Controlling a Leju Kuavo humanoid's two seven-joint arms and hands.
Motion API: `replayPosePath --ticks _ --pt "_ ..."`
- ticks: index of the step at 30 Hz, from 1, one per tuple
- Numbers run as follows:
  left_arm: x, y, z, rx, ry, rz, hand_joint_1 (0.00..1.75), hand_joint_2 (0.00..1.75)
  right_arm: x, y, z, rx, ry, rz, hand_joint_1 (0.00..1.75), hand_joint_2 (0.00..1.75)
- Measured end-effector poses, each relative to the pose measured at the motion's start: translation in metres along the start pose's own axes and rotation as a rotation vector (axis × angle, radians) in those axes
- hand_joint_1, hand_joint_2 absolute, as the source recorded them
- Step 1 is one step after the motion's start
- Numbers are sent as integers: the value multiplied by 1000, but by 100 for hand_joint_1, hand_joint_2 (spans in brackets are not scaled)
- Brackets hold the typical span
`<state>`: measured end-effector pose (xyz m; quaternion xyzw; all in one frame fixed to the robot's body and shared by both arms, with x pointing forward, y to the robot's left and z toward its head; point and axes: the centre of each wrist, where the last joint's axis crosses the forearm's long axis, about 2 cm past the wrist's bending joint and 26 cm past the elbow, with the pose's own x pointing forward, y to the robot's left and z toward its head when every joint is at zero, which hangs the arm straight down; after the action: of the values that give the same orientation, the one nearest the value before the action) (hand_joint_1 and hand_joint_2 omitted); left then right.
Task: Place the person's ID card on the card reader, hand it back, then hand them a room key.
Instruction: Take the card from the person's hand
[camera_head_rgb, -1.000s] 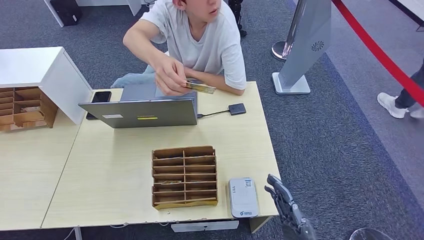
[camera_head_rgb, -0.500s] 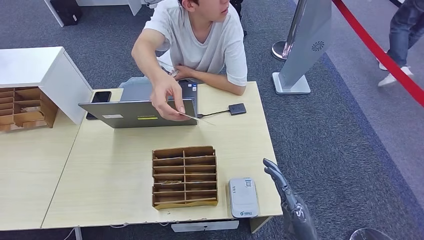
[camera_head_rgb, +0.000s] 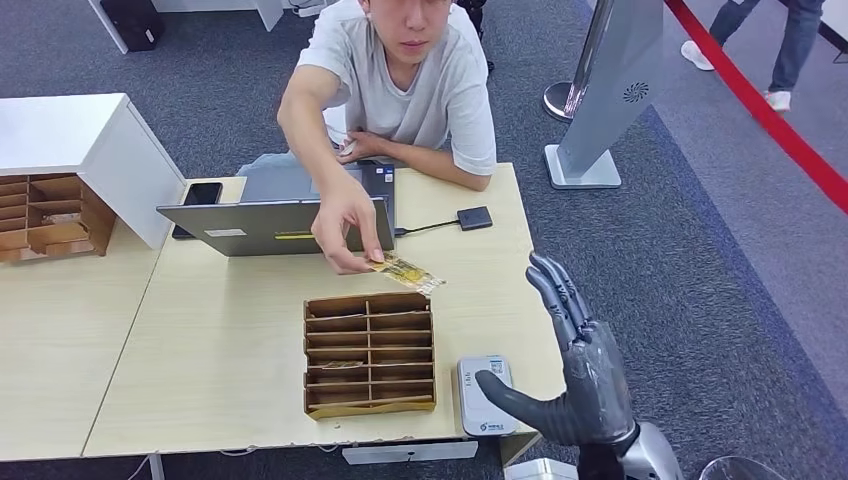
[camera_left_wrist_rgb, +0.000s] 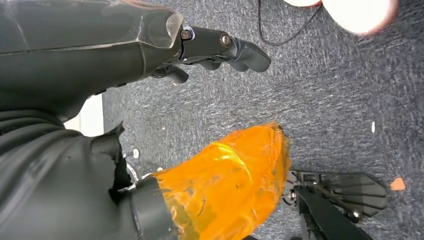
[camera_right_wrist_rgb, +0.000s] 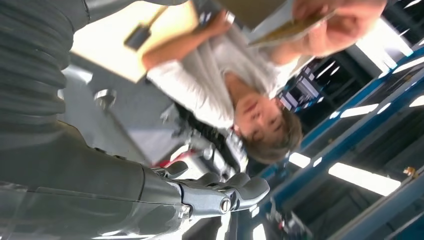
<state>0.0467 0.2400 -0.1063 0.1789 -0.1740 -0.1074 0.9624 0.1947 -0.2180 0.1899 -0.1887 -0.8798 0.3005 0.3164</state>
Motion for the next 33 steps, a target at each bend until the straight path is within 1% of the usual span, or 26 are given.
replayPosePath --ticks 4,9,17,20,26,32,33 --pt "1 0 0 -6 -6 -11 0 0 -1 1 -13 -28 -8 88 0 175" --pt "1 0 0 -7 -7 -13 0 0 -2 3 -21 -42 -10 99 0 175" --pt "1 0 0 -10 -8 -13 0 0 -3 5 -24 -43 -7 119 0 175" --pt "2 0 0 -18 -15 -14 0 0 -3 5 -28 -51 -7 208 0 175" --pt "5 0 -1 -28 -12 -34 0 0 -5 7 -47 -78 -10 401 0 175" --pt "5 0 -1 -29 -9 -41 0 0 -7 9 -56 -86 -14 479 0 175" --pt "5 0 -1 -30 -11 -42 0 0 -7 10 -56 -86 -16 483 10 175"
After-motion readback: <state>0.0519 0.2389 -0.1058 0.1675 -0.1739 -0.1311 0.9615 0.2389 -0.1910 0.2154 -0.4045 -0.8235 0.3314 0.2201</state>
